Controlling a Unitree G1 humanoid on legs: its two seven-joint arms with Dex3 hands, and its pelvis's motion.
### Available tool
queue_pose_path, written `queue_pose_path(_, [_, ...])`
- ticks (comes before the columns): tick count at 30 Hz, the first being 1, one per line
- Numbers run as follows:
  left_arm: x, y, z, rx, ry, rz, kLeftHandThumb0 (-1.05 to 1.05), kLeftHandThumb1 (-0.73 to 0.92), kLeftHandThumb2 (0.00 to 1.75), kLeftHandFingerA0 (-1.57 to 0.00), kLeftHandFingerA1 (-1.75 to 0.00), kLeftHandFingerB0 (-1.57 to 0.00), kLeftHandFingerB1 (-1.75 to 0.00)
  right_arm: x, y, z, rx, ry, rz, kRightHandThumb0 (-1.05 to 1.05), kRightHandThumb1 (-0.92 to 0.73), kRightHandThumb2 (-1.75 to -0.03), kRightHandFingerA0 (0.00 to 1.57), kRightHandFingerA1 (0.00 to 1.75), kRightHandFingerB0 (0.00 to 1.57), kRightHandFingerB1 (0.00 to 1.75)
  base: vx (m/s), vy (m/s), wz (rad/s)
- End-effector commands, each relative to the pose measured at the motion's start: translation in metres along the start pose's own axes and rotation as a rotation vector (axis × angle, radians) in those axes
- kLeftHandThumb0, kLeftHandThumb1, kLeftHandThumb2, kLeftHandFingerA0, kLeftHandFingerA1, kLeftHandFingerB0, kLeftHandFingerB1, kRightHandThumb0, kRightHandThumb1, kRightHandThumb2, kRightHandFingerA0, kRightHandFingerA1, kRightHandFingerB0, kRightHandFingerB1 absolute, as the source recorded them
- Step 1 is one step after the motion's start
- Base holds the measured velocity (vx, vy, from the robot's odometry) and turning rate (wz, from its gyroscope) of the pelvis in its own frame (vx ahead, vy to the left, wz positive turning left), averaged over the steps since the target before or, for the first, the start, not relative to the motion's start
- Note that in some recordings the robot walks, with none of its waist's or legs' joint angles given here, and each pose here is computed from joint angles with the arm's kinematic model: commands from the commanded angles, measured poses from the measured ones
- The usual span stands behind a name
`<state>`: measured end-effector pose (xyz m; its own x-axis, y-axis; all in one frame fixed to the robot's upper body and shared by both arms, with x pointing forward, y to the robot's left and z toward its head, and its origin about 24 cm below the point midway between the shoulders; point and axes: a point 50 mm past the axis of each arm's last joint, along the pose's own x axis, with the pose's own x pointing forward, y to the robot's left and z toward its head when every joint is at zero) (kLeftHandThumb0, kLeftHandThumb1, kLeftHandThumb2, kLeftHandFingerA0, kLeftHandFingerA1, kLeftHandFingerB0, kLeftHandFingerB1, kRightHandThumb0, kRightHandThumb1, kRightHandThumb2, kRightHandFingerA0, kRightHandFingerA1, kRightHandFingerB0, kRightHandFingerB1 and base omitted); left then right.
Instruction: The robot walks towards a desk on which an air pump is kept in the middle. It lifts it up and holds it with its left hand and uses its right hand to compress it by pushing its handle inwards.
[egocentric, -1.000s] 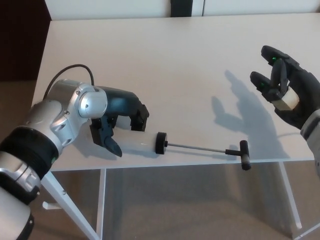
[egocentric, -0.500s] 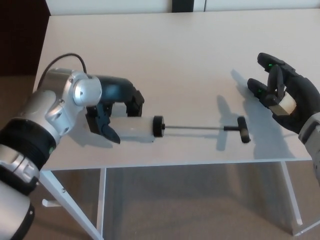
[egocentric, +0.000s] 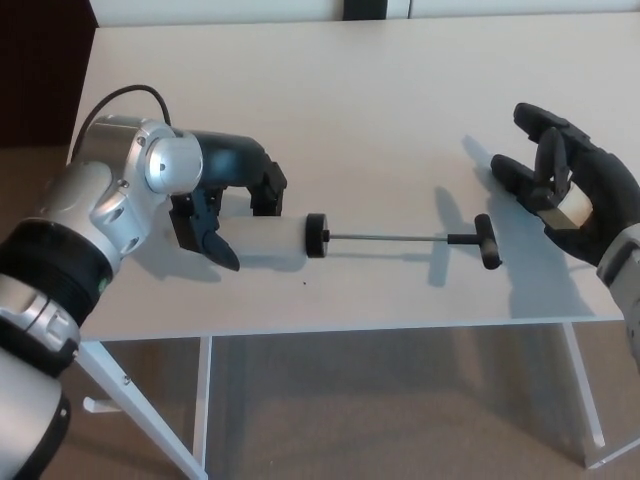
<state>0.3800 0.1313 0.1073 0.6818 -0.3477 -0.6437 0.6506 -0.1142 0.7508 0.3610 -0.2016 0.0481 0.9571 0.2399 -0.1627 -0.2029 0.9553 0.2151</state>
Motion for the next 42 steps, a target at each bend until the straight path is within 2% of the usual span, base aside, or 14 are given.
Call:
queue_pose_path(1, [0.001, -0.001, 0.001, 0.000, 0.019, -0.021, -0.11, 0.75, 0.74, -0.93, -1.17, -0.78, -1.22, 0.001, 0.001, 0.006, -0.024, -0.020, 0.010, -0.88, -0.81, -1.16, 0.03, 0.28, 0.10, 0.20, 0.00, 0.000, 0.00])
queue_pose_path(8, [0.005, -0.004, 0.005, 0.002, 0.004, -0.020, -0.13, 0.77, 0.77, -0.95, -1.16, -0.81, -1.23, 0.004, 0.005, 0.013, 0.007, -0.054, 0.006, -0.88, -0.79, -1.14, 0.09, 0.36, 0.10, 0.25, 0.00, 0.000, 0.00])
queue_pose_path(9, [0.005, -0.004, 0.006, 0.001, 0.000, -0.022, -0.14, 0.77, 0.74, -0.93, -1.22, -0.82, -1.27, 0.005, 0.006, 0.013, 0.015, -0.060, 0.008, -0.87, -0.92, -0.77, 0.12, 0.28, 0.10, 0.22, 0.00, 0.000, 0.00])
queue_pose_path(10, [0.006, -0.005, 0.007, -0.002, -0.003, -0.024, -0.14, 0.77, 0.74, -0.93, -1.22, -0.82, -1.27, 0.005, 0.007, 0.013, 0.020, -0.063, 0.009, -0.87, -0.92, -0.77, 0.12, 0.28, 0.10, 0.22, 0.00, 0.000, 0.00])
queue_pose_path(11, [0.007, -0.005, 0.009, -0.002, -0.003, -0.024, -0.14, 0.76, 0.70, -0.89, -1.25, -0.76, -1.32, 0.005, 0.009, 0.012, 0.029, -0.064, 0.012, -0.91, -0.79, -0.91, 0.11, 0.32, 0.06, 0.22, 0.00, 0.000, 0.00])
queue_pose_path(15, [0.007, -0.002, 0.013, 0.006, -0.004, -0.019, -0.15, 0.77, 0.69, -0.89, -1.20, -0.73, -1.33, 0.005, 0.013, 0.008, 0.047, -0.062, 0.018, -0.90, -0.80, -0.91, 0.11, 0.31, 0.06, 0.21, 0.00, 0.000, 0.00])
queue_pose_path(16, [0.007, -0.001, 0.014, 0.008, -0.003, -0.016, -0.15, 0.78, 0.69, -0.88, -1.26, -0.72, -1.36, 0.004, 0.014, 0.005, 0.061, -0.064, 0.021, -0.90, -0.81, -1.15, 0.10, 0.33, 0.10, 0.24, 0.00, 0.000, 0.00])
queue_pose_path(24, [0.007, 0.004, 0.016, 0.011, 0.004, -0.007, -0.14, 0.75, 0.70, -0.93, -1.16, -0.74, -1.31, -0.003, 0.019, -0.012, 0.108, -0.058, 0.030, -0.89, -0.80, -1.15, 0.08, 0.31, 0.10, 0.24, 0.00, 0.000, 0.00])
queue_pose_path(25, [0.006, 0.004, 0.015, 0.008, 0.001, -0.006, -0.15, 0.75, 0.68, -0.86, -1.28, -0.71, -1.34, -0.004, 0.019, -0.016, 0.111, -0.054, 0.029, -0.90, -0.82, -1.17, 0.09, 0.30, 0.09, 0.22, 0.00, 0.000, 0.00])
queue_pose_path(32, [0.004, 0.007, 0.012, 0.001, 0.009, 0.006, -0.15, 0.73, 0.69, -0.87, -1.24, -0.72, -1.32, -0.010, 0.013, -0.024, 0.118, -0.038, 0.017, -0.88, -0.82, -1.16, 0.07, 0.29, 0.10, 0.24, 0.00, 0.000, 0.00])
queue_pose_path(36, [0.002, 0.008, 0.007, 0.002, 0.011, 0.016, -0.14, 0.70, 0.71, -0.88, -1.32, -0.74, -1.35, -0.014, 0.007, -0.027, 0.110, -0.030, 0.014, -0.87, -0.81, -1.16, 0.05, 0.27, 0.09, 0.21, 0.00, 0.000, 0.00])
queue_pose_path(39, [0.001, 0.009, 0.004, 0.004, 0.018, 0.017, -0.16, 0.68, 0.71, -0.87, -1.33, -0.75, -1.35, -0.016, 0.004, -0.028, 0.111, -0.029, 0.004, -0.89, -0.80, -1.15, 0.07, 0.29, 0.09, 0.22, 0.00, 0.000, 0.00])
queue_pose_path(41, [-0.001, 0.010, 0.002, 0.006, 0.025, 0.019, -0.15, 0.69, 0.77, -0.92, -1.31, -0.76, -1.33, -0.017, 0.001, -0.027, 0.115, -0.029, -0.007, -0.89, -0.80, -1.15, 0.08, 0.32, 0.09, 0.23, 0.00, 0.000, 0.00])
queue_pose_path(42, [-0.001, 0.010, 0.001, 0.006, 0.025, 0.018, -0.12, 0.70, 0.78, -0.92, -1.39, -0.77, -1.38, -0.017, 0.001, -0.027, 0.115, -0.030, -0.009, -0.89, -0.80, -1.15, 0.09, 0.32, 0.10, 0.23, 0.00, 0.000, 0.00])
